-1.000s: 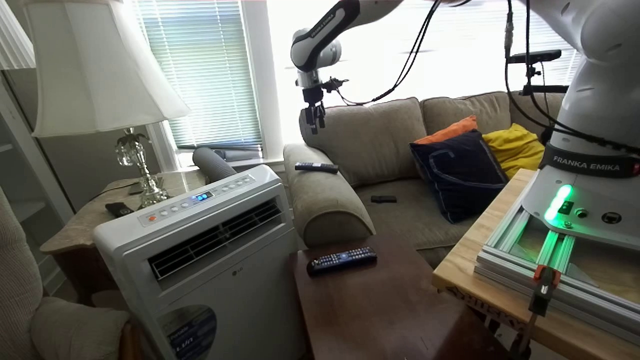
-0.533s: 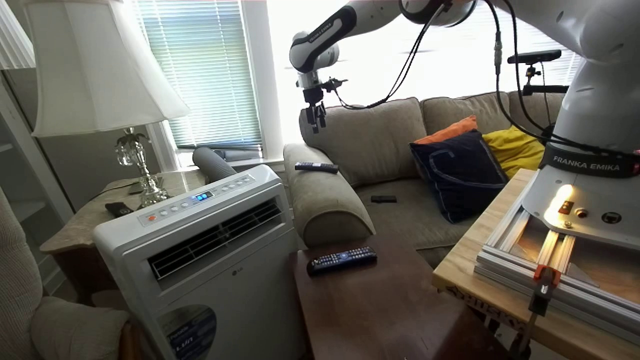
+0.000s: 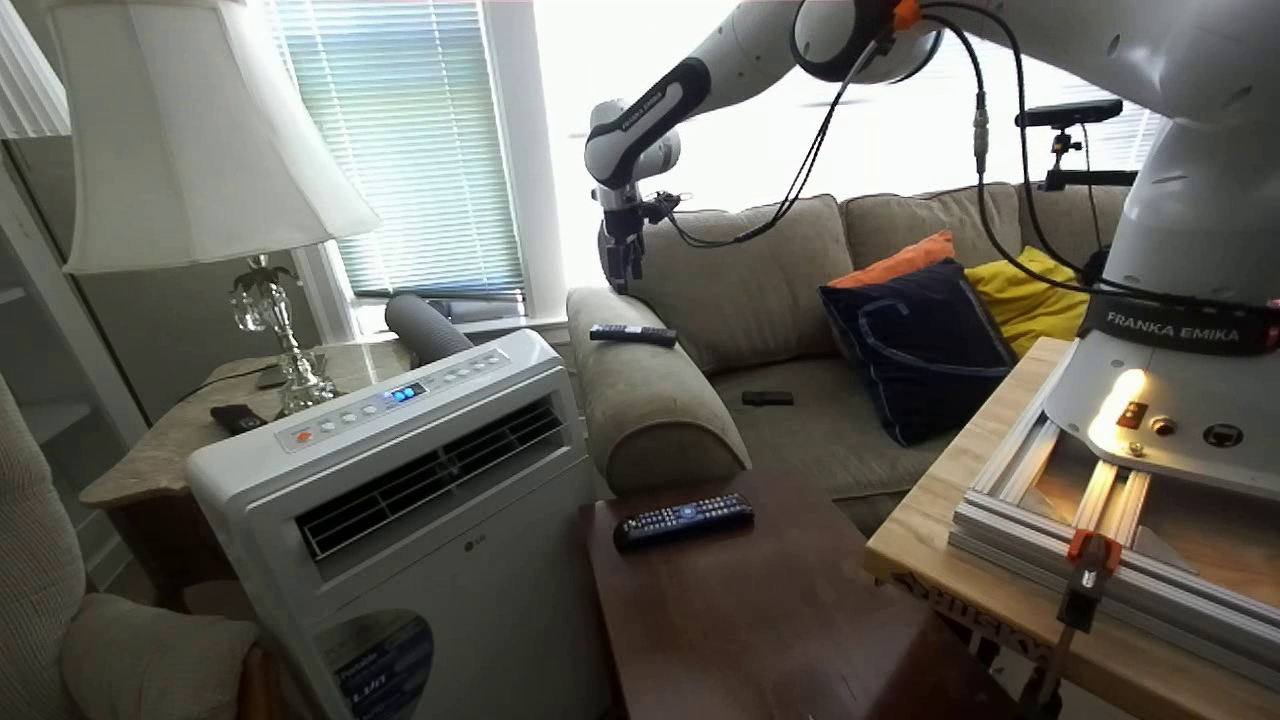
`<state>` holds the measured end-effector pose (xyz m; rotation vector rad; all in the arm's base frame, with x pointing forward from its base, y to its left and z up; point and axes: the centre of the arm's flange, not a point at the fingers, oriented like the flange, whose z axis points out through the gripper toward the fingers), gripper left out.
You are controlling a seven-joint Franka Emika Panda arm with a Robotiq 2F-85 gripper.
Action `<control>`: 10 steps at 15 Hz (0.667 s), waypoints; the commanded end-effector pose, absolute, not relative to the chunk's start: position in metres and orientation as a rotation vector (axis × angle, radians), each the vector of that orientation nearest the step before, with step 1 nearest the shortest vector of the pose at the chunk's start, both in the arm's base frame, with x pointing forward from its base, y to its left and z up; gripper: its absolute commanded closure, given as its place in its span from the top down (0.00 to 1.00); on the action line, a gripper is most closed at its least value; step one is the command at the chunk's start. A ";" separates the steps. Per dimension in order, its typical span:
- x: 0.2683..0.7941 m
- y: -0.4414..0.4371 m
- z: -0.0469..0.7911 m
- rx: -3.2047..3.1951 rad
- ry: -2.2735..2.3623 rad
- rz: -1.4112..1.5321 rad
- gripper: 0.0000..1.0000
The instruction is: Remove the remote control from the armrest and put it on the table.
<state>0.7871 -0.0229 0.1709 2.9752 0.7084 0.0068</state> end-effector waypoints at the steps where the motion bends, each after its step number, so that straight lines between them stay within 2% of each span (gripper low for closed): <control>1: 0.815 -0.033 0.142 2.993 0.704 0.064 1.00; 10: 0.833 -0.065 0.120 2.971 0.758 0.067 1.00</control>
